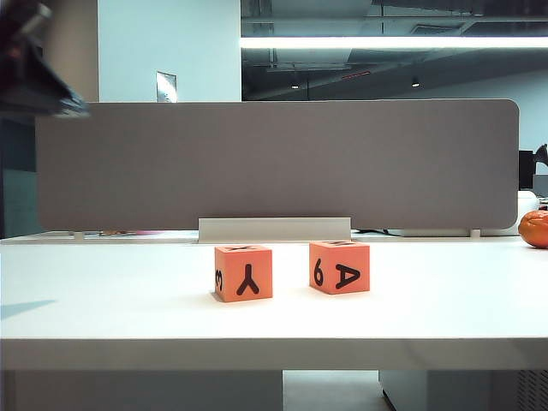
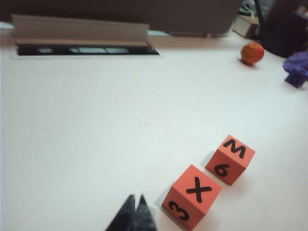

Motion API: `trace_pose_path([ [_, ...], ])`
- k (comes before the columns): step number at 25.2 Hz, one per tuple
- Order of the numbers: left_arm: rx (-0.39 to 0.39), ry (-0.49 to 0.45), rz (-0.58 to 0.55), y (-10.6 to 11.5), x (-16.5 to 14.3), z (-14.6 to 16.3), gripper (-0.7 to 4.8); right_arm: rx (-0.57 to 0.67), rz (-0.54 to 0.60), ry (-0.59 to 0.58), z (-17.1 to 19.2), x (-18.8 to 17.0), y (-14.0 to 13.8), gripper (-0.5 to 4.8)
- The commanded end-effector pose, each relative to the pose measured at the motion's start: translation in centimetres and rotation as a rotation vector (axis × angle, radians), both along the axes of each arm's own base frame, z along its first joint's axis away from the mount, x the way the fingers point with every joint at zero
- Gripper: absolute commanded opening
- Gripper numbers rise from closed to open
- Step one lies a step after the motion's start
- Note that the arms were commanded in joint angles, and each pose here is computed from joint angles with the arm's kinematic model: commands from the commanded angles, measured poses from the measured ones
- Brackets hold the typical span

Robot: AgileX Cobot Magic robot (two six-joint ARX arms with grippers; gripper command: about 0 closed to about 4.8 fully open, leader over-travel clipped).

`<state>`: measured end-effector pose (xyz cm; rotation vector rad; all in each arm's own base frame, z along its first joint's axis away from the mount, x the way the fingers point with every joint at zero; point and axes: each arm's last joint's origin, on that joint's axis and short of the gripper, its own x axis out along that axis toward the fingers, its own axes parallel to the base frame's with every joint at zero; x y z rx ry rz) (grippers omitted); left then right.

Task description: Stack one letter block on top of another letter block.

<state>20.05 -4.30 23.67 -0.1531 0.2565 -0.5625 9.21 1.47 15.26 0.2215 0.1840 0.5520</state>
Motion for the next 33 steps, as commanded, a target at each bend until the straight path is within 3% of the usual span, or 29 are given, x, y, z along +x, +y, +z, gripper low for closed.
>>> trace_pose_path([
  [1,0.061,-0.012,-0.056,-1.3,1.8,-0.2,-0.05,0.0,-0.003,-0.014,0.0,0.0,0.0,0.0],
  [7,0.105,0.061,-0.127,-3.4,4.7,-1.5,0.06,0.0,-0.005,-0.014,0.0,0.0,0.0,0.0],
  [10,0.141,0.087,-0.176,-5.0,6.3,-2.3,1.41,0.0,-0.006,-0.014,0.0,0.0,0.0,0.0],
  [15,0.16,0.107,-0.238,-6.7,8.8,-2.8,1.59,0.0,-0.006,-0.014,0.0,0.0,0.0,0.0],
  [18,0.168,0.161,-0.255,-7.3,10.4,-2.8,2.45,-0.001,-0.006,-0.014,0.0,0.0,0.0,0.0],
  [21,0.182,0.232,-0.272,-8.1,11.8,-2.6,2.51,-0.002,-0.014,-0.014,0.0,0.1,0.0,0.0],
  [25,0.229,0.248,-0.315,-9.2,12.9,-2.1,2.51,-0.004,-0.028,-0.014,0.0,0.1,-0.1,0.0],
  [33,0.411,0.18,-0.473,-13.1,12.8,-1.9,2.59,-0.003,-0.028,-0.012,0.0,0.1,-0.1,0.0],
])
